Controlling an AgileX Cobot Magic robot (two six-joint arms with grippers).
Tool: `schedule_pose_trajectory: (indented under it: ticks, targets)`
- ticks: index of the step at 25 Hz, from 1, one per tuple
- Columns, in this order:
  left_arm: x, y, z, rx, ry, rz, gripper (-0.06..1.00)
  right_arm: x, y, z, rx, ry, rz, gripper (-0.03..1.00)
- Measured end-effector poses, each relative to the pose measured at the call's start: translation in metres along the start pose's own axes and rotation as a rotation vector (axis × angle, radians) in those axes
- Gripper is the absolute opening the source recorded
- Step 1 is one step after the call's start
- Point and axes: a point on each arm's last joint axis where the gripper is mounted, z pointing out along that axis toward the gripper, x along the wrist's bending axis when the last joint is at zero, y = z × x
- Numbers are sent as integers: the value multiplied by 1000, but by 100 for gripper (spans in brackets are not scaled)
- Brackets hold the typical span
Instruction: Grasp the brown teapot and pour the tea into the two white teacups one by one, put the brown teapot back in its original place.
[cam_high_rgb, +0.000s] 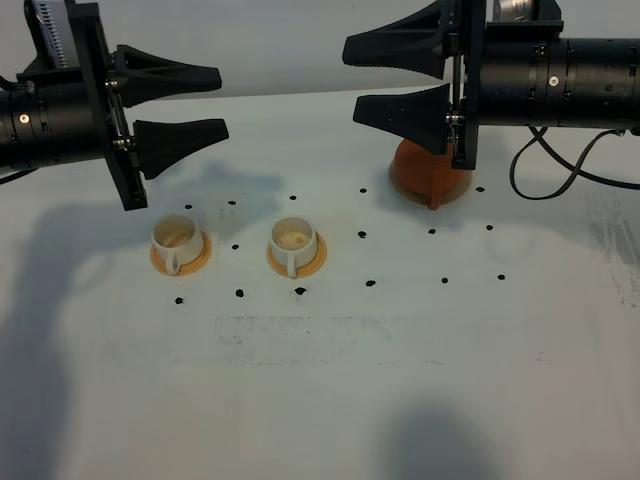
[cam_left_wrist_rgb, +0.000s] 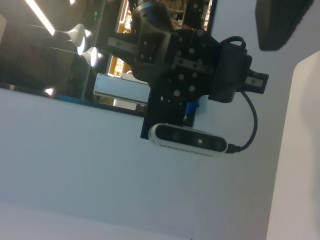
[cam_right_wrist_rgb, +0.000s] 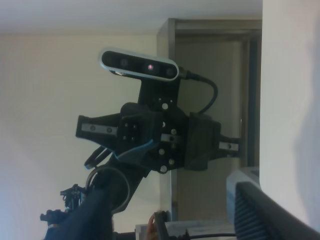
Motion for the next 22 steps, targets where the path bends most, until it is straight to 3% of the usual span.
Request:
schedule_pose_trajectory:
  ticks: [22]
  targets:
    - [0, 0, 0, 0, 0, 0, 44, 0, 0, 0, 0, 0, 0, 52]
